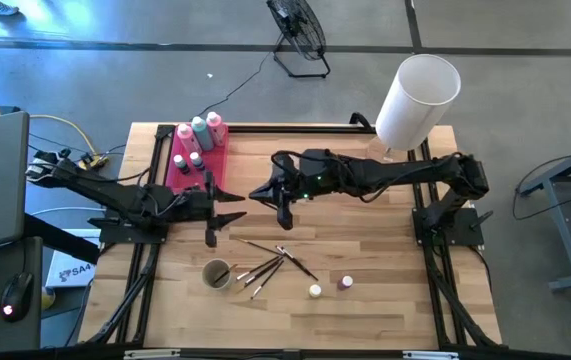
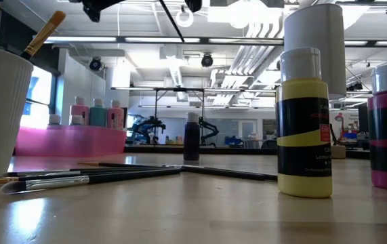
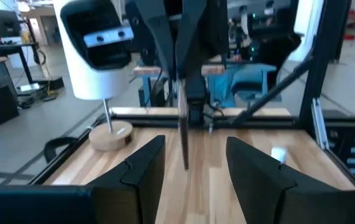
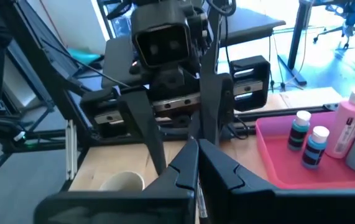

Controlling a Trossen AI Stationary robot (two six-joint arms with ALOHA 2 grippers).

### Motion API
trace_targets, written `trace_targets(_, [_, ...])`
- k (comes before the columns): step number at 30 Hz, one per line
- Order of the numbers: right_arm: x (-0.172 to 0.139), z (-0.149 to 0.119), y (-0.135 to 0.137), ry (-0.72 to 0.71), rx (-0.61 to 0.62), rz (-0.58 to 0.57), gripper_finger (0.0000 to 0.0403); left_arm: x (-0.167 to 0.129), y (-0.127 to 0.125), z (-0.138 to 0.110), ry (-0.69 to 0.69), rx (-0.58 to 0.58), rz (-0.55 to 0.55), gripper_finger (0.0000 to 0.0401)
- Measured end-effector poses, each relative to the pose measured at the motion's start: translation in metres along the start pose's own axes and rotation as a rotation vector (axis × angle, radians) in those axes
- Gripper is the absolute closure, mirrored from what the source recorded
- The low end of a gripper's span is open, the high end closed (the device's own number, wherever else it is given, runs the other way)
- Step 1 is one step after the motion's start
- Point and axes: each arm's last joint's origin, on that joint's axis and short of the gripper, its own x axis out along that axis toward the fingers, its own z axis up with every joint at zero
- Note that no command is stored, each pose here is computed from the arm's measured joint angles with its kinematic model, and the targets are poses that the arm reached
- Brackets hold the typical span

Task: Pick & Place Paint Supplies
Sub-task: Put the silver paintbrush into the light brown cup

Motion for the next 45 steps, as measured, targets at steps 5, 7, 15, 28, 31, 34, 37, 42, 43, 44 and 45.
trace_targets(5, [0.0, 0.0, 0.001, 0.0, -0.001, 0.004, 0.04, 0.009, 0.0, 0.0, -0.038, -0.054, 0.063, 0.0234])
trace_targets(7, [0.0, -0.001, 0.003, 0.002, -0.002, 0.008, 0.04, 0.014, 0.006, -0.003, -0.029, -0.093, 0.089, 0.0234])
trace_targets(15, [0.0, -0.001, 0.006, 0.006, -0.009, 0.031, 0.04, 0.029, 0.022, -0.007, -0.044, -0.174, -0.07, 0.0234])
trace_targets(28, [0.0, -0.001, 0.006, 0.008, -0.022, 0.03, 0.0399, 0.03, 0.019, -0.007, -0.044, -0.116, -0.235, 0.0234])
trace_targets(31, [0.0, -0.001, 0.006, 0.009, -0.021, 0.03, 0.0399, 0.031, 0.019, -0.008, -0.044, -0.116, -0.233, 0.0234])
trace_targets(34, [0.0, -0.001, 0.006, 0.009, -0.021, 0.03, 0.0399, 0.036, 0.017, -0.012, -0.038, -0.115, -0.227, 0.0234])
trace_targets(37, [0.0, -0.001, 0.006, 0.01, -0.021, 0.03, 0.0399, 0.043, 0.016, -0.015, -0.064, -0.116, -0.218, 0.0234])
trace_targets(42, [0.0, -0.002, 0.006, 0.015, -0.021, 0.029, 0.0399, 0.046, 0.017, -0.014, -0.074, -0.088, -0.165, 0.0234])
trace_targets(43, [0.0, -0.002, 0.006, 0.016, -0.021, 0.029, 0.0399, 0.046, 0.017, -0.013, -0.081, -0.088, -0.164, 0.0234])
trace_targets(44, [0.001, -0.002, 0.006, 0.016, -0.021, 0.029, 0.0399, 0.046, 0.017, -0.013, -0.083, -0.088, -0.166, 0.0234])
trace_targets(45, [0.001, -0.002, 0.006, 0.017, -0.021, 0.029, 0.0399, 0.046, 0.016, -0.013, -0.087, -0.088, -0.172, 0.0234])
